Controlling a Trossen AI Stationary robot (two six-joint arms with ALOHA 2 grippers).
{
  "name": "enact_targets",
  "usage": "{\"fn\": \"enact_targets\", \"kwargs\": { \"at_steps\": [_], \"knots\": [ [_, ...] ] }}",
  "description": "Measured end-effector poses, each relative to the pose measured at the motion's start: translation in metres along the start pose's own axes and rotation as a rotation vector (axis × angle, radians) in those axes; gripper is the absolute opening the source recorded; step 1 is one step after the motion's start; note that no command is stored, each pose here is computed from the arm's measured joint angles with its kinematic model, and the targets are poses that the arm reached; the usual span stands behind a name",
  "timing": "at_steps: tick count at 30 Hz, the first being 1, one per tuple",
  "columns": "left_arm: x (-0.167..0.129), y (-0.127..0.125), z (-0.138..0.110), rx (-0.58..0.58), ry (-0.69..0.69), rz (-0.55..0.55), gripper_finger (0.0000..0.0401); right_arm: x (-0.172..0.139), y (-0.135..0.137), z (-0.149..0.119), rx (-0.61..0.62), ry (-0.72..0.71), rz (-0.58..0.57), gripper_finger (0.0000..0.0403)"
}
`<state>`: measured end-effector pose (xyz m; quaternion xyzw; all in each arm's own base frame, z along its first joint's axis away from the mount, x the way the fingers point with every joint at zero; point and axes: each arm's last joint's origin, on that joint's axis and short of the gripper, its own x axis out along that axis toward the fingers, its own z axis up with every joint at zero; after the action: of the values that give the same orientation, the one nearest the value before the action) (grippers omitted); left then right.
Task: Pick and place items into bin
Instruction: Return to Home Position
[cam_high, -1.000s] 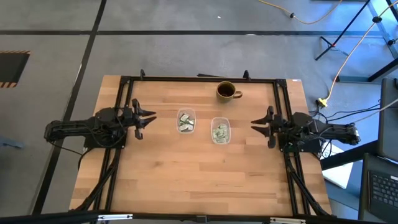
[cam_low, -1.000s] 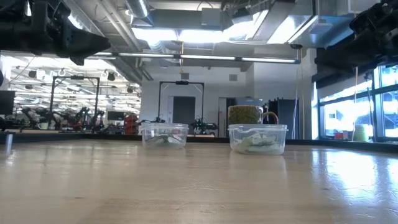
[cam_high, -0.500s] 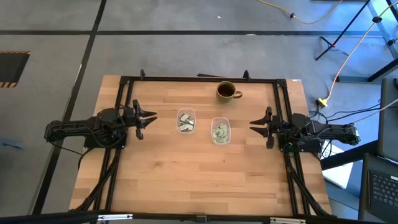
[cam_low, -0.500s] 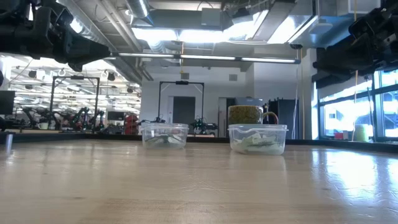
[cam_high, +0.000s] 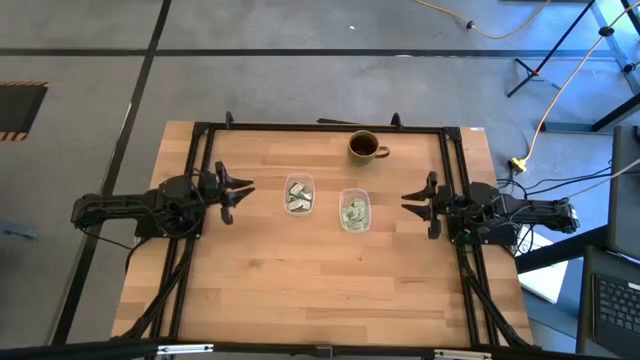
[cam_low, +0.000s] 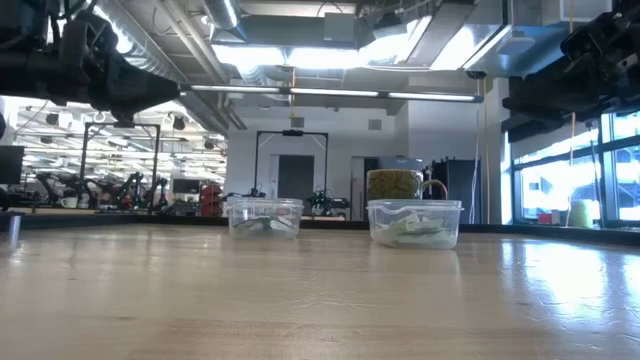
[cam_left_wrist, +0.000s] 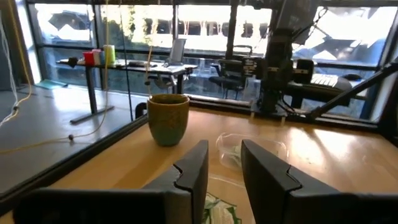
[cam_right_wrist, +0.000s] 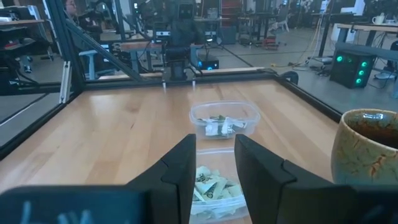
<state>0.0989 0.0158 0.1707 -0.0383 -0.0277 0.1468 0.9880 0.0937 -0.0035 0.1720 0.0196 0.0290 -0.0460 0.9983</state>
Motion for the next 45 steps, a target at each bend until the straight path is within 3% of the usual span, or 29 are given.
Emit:
{"fn": "enact_targets", "kwargs": {
  "at_steps": [8, 17, 45],
  "knots": [
    [0.0001, 0.0018, -0.0026, 0.006, 0.022, 0.057, 0.009, 0.0, 0.0, 0.0, -0.032, 0.0, 0.001, 0.0115],
    [0.0004, 0.0024, -0.0046, 0.03, 0.044, 0.078, 0.0091, 0.0, 0.0, -0.0001, -0.154, 0.001, 0.001, 0.0115],
    [0.0004, 0.0024, -0.0045, 0.03, 0.044, 0.077, 0.0088, 0.0, 0.0, -0.0001, -0.152, 0.001, 0.001, 0.0115]
  ]
}}
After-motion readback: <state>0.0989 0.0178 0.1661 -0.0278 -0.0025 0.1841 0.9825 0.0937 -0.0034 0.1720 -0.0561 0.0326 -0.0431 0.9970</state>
